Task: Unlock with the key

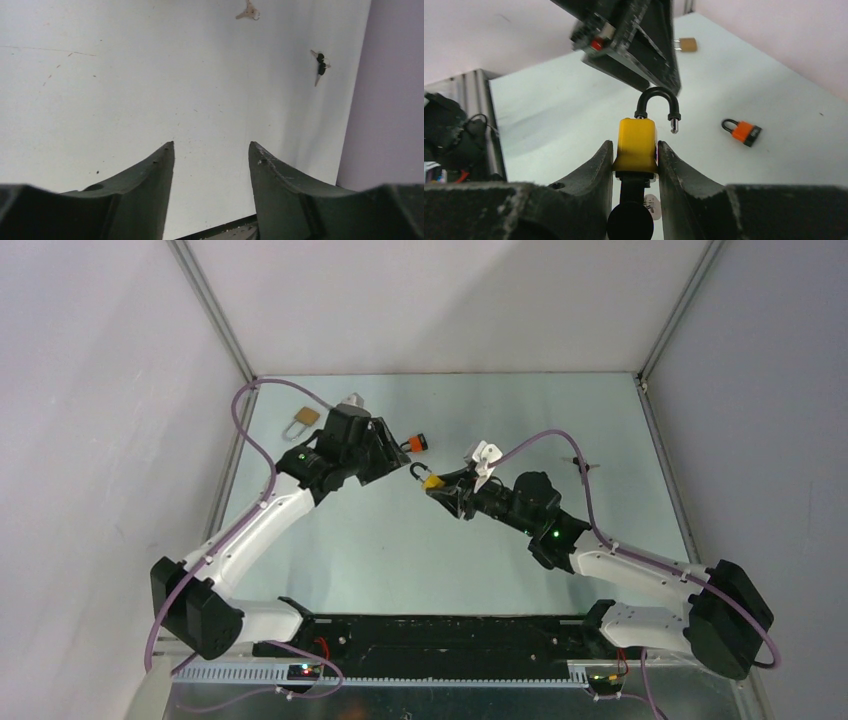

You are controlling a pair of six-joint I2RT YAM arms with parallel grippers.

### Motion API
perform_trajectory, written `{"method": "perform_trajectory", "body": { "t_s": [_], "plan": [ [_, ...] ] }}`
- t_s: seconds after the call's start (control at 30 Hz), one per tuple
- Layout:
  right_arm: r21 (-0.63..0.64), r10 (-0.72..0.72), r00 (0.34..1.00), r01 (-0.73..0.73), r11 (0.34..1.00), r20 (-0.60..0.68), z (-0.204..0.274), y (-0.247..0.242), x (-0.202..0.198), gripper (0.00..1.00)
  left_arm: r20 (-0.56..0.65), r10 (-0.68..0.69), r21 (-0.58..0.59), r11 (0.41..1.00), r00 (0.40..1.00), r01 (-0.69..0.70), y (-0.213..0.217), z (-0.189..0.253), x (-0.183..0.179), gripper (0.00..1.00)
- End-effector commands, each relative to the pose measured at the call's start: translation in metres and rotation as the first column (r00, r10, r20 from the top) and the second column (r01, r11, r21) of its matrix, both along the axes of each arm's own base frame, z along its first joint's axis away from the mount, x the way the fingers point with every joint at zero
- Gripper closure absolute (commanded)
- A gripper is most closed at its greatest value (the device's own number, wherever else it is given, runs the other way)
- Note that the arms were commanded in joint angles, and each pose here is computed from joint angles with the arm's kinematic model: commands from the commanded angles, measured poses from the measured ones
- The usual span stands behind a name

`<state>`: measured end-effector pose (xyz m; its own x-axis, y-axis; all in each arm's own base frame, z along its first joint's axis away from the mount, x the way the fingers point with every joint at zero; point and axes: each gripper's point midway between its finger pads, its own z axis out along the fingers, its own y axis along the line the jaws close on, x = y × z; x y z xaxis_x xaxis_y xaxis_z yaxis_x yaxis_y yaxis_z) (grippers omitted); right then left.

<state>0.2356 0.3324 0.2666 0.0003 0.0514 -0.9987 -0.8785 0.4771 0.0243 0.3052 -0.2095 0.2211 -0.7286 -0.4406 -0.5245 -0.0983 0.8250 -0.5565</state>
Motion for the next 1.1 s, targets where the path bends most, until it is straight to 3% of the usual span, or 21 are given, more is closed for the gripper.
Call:
{"method": "perform_trajectory", "body": {
  "t_s": [0.0,0.17,0.33,0.47,0.8,1.07],
  "plan": [
    [0.022,-0.087,0.992,0.085,0.996,0.094,0.032,-0.011,0.015,1.0,0.073,0.045,0.014,0.999,0.996,-0.047,0.021,0.027,0.007,0.36],
    [-0.004,-0.086,0.994,0.086,0.996,0.069,0.015,-0.018,0.013,1.0,0.143,0.018,0.014,1.0,0.99,-0.02,0.032,0.048,0.005,0.25],
    [0.012,-0.07,0.995,0.069,0.998,0.076,0.019,-0.018,0.008,1.0,0.162,-0.155,-0.07,0.983,0.975,0.168,-0.006,0.064,-0.007,0.23],
    [0.024,-0.064,0.994,0.063,0.998,0.086,0.022,-0.016,0.007,1.0,0.177,-0.24,-0.071,0.964,0.955,0.255,-0.034,0.066,-0.014,0.21],
    [0.056,-0.057,0.991,0.05,0.997,0.122,0.035,-0.014,0.002,1.0,0.007,-0.266,-0.059,0.962,0.964,0.266,-0.057,0.007,-0.005,0.22],
    [0.042,-0.078,0.987,0.072,0.996,0.142,0.035,-0.016,0.004,1.0,-0.108,-0.206,0.043,0.976,0.973,0.212,-0.041,-0.036,-0.003,0.26]
  ]
}}
